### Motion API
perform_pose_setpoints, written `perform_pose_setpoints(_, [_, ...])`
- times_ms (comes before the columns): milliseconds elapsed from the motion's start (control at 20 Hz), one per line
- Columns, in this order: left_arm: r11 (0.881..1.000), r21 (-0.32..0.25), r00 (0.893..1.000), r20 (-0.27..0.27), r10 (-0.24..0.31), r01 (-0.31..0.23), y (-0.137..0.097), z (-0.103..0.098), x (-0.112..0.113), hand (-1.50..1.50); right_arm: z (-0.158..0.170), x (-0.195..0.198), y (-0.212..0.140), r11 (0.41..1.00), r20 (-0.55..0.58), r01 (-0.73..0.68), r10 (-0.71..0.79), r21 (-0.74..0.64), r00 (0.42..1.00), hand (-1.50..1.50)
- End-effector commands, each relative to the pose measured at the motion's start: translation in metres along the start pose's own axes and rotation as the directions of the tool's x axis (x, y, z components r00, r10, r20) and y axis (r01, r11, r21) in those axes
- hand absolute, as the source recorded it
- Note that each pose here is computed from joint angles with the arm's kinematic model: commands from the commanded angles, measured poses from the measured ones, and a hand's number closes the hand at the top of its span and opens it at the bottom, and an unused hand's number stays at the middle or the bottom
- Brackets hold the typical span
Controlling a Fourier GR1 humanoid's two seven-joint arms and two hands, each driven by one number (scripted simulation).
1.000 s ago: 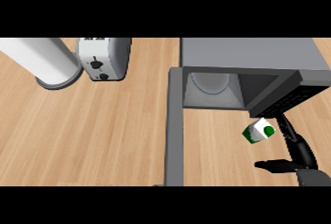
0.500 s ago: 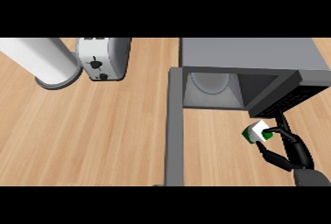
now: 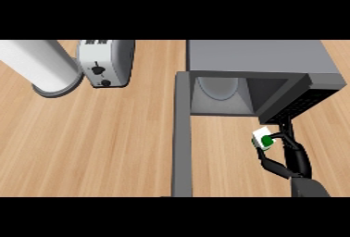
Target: Pick up the milk, place it into the microwave and close the microwave
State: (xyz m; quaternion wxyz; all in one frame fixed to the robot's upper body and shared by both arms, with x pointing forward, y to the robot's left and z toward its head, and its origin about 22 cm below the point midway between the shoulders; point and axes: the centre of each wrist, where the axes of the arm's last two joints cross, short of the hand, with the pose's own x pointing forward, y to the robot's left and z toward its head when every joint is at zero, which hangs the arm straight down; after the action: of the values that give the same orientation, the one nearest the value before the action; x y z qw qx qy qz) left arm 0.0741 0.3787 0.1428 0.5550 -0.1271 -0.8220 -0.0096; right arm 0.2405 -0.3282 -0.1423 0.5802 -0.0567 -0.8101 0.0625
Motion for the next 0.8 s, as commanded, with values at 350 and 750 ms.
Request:
perform_pose_setpoints(350, [1.0, 0.024, 1.0, 0.007, 0.014, -0.014, 0.001, 0.003, 0.002, -1.5, -0.026, -0.002, 0.073, 0.996, -0.043, 0.085, -0.085, -0.005, 0.995, 1.5])
perform_pose_setpoints(750, [1.0, 0.015, 0.999, -0.035, 0.016, -0.015, 0.013, 0.024, 0.007, -1.5, -0.076, 0.016, 0.099, 1.0, -0.003, 0.002, -0.002, -0.021, 1.0, 1.5])
